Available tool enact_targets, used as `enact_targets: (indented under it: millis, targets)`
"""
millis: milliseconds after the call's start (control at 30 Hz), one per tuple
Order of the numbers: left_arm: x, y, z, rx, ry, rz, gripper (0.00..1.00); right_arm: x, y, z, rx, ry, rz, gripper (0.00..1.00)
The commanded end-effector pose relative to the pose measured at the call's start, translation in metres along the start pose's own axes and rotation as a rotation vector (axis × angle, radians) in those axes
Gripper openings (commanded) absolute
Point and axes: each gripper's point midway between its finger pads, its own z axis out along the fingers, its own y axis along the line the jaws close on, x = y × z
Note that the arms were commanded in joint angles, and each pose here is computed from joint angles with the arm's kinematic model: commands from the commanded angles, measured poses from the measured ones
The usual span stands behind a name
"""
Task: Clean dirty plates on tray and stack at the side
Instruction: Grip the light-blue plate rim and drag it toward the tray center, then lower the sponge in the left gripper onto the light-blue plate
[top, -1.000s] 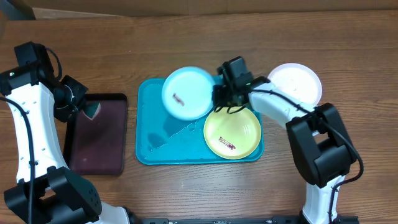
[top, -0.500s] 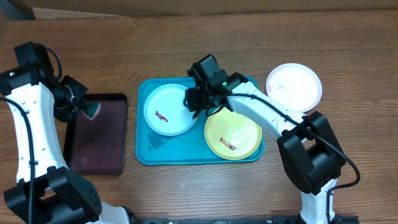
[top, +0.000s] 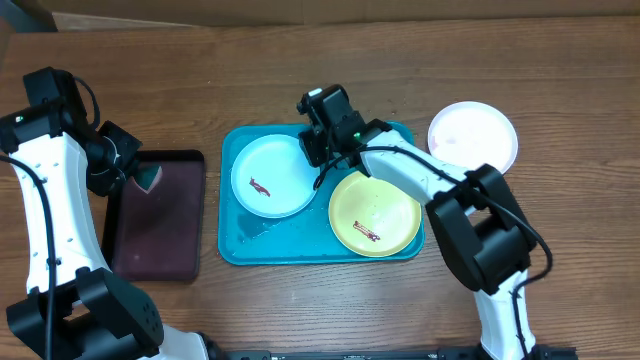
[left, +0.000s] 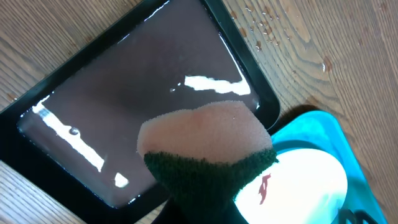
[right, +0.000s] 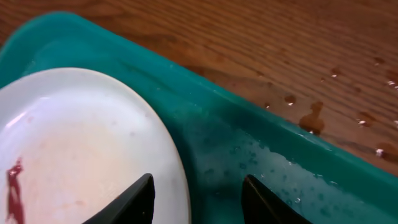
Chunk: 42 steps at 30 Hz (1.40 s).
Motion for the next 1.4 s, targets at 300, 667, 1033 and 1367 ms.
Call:
enact_targets:
  millis: [300,667,1033,1367]
  targets:
    - [0.004,0.0,0.004,-0.007,0.018,0.025,0.04,0.014,0.007,0.022,-0.018,0.036,-0.012,0.26]
    - [0.009,-0.006,0.004,0.003,0.026,0.045,0.04,0.035,0.004,0.018,0.005,0.126,0.148,0.04]
    - [0.058,-0.082,0.005,0.138,0.051,0.393,0.04,0.061,0.002,-0.005,0.077,0.247,0.497,0.04]
    - [0.109,-0.136,0.039,0.189,0.125,0.561,0.04,0.079,0.004,-0.017,0.097,0.331,0.54,0.04]
